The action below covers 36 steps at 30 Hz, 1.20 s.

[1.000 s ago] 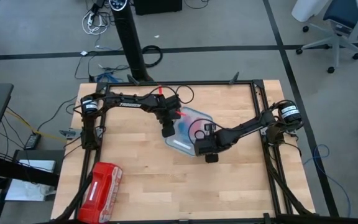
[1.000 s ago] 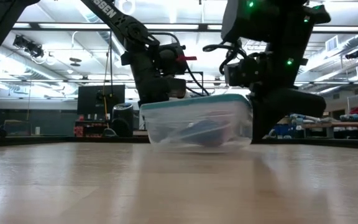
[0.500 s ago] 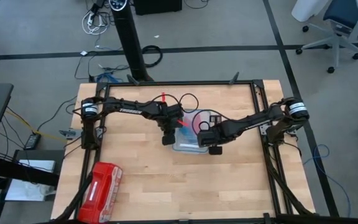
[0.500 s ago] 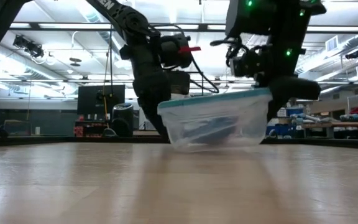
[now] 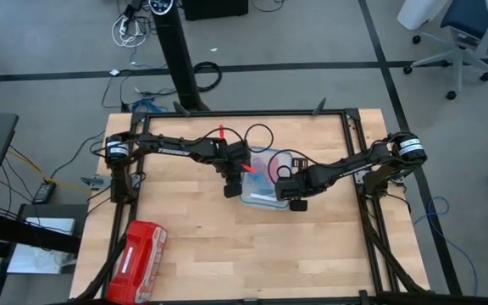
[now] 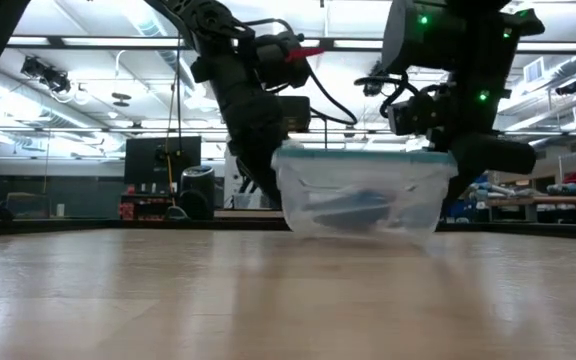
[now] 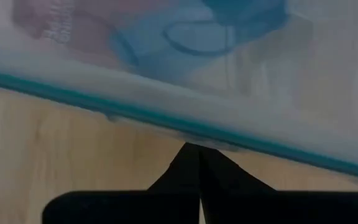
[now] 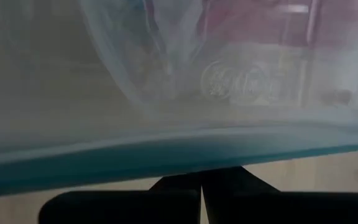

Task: Roll bandage
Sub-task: Close the transparent container, then return to Home Position

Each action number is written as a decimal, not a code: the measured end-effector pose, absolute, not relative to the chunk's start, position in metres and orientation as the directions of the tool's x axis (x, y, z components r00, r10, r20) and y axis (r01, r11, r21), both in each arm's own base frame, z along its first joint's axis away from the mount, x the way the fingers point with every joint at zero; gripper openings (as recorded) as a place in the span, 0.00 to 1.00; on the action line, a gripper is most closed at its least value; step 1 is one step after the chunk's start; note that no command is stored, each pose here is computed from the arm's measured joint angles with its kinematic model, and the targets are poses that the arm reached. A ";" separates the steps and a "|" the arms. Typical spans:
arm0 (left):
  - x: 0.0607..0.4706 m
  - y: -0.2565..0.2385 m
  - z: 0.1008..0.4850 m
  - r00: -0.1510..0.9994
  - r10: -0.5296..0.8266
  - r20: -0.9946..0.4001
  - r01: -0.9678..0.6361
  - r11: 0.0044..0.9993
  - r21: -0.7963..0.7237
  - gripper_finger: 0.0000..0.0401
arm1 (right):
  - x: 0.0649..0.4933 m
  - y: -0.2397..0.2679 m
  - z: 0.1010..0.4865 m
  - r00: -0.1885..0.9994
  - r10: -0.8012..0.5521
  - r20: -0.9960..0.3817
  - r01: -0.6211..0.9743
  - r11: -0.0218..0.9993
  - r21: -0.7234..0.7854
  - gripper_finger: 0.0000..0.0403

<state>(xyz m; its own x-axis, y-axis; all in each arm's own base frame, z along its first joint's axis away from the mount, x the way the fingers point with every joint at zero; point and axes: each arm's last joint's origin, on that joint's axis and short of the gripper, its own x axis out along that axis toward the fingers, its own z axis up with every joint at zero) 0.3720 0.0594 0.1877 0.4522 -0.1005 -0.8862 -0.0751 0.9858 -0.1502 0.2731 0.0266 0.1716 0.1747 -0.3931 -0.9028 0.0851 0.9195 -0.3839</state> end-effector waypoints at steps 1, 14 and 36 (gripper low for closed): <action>0.372 0.058 0.188 0.452 -0.105 -0.886 -0.074 0.985 -0.155 0.00 | 0.273 0.026 0.171 0.175 -0.400 -0.900 0.085 0.917 -0.391 0.00; 0.373 0.036 0.184 0.431 -0.103 -0.896 -0.071 0.986 -0.148 0.00 | 0.269 0.016 0.170 0.126 -0.430 -0.894 0.045 0.903 -0.427 0.00; 0.336 0.023 0.267 0.504 0.039 -0.863 -0.069 0.998 0.005 0.00 | 0.239 0.023 0.221 0.265 -0.411 -0.872 0.141 0.911 -0.387 0.00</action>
<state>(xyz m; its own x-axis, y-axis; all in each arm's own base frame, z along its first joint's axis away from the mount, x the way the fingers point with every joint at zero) 0.3360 0.0226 0.2669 0.5038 0.0391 -0.8630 -0.0689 0.9976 0.0050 0.2394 0.0233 0.2211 0.2646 -0.4115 -0.8722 0.1406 0.9112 -0.3872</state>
